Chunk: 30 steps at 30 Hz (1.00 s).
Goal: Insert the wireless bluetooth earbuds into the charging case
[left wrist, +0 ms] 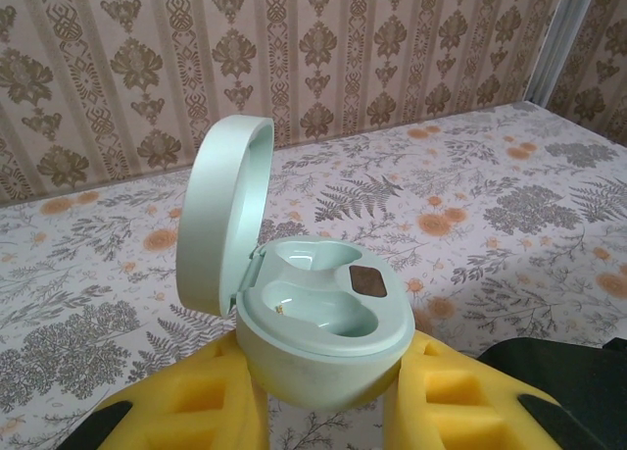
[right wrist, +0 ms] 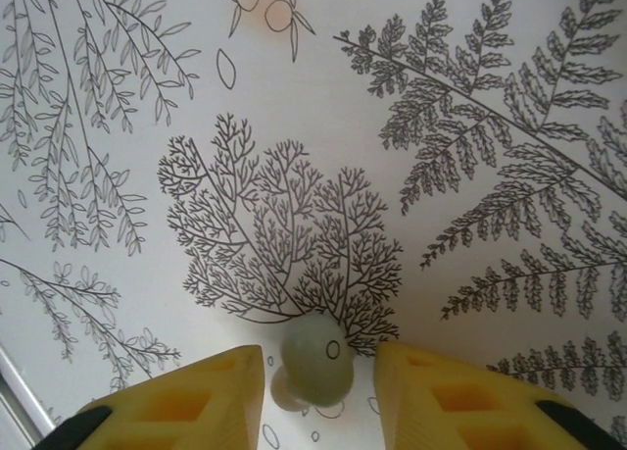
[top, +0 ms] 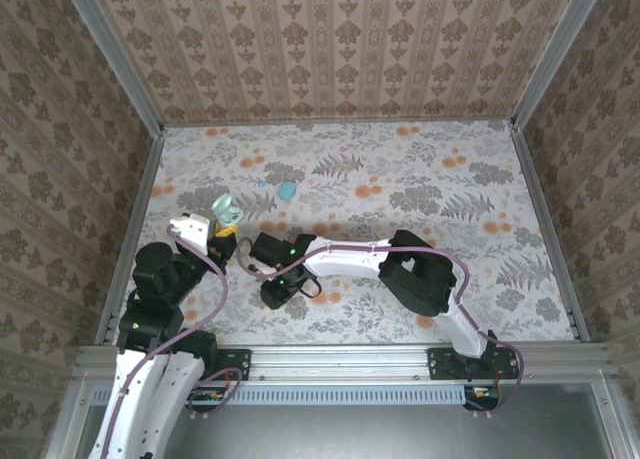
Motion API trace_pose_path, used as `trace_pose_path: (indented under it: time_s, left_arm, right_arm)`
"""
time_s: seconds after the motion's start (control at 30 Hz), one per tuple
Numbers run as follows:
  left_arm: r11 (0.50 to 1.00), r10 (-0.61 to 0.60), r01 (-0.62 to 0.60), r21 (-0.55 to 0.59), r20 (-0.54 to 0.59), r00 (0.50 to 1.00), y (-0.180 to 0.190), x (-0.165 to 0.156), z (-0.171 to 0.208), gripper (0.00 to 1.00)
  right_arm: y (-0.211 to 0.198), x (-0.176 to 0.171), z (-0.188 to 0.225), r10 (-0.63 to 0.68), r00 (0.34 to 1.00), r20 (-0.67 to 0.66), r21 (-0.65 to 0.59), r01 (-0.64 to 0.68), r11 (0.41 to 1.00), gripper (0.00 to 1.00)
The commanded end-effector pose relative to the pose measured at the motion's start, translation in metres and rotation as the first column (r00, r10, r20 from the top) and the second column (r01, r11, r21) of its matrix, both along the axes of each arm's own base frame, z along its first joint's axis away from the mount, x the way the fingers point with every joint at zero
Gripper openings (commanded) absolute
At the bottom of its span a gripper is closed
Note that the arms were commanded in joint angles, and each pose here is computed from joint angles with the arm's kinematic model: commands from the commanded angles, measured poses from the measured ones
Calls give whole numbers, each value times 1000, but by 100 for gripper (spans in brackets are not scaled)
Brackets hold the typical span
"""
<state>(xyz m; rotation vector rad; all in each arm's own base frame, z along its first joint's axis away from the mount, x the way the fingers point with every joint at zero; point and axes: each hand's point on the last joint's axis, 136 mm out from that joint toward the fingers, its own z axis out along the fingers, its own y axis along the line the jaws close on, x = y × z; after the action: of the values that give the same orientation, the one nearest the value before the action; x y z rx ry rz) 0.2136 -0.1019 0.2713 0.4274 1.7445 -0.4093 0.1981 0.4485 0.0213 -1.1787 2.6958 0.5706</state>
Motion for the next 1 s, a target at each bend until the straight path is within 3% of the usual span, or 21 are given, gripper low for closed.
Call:
trace_pose_path:
  time_s: [0.0, 0.33, 0.6, 0.8, 0.97]
  left_arm:
    - [998, -55, 57, -33, 69, 996, -8, -6, 21, 10]
    - [989, -126, 130, -75, 62, 990, -23, -2, 19, 8]
    - [991, -112, 115, -66, 41, 993, -21, -1, 17, 8]
    - [994, -90, 93, -63, 49, 995, -16, -2, 17, 8]
    - [993, -99, 101, -54, 36, 994, -17, -4, 15, 8]
  right_arm:
    - [-29, 13, 0, -114, 993, 9, -45, 115, 992, 32]
    - [-82, 55, 35, -379, 925, 19, 88, 376, 922, 27]
    - [-72, 42, 49, -296, 955, 7, 129, 293, 947, 30]
    - [-39, 9, 34, -229, 973, -18, 102, 229, 968, 36]
    - [-27, 6, 23, -149, 989, 10, 65, 148, 987, 37]
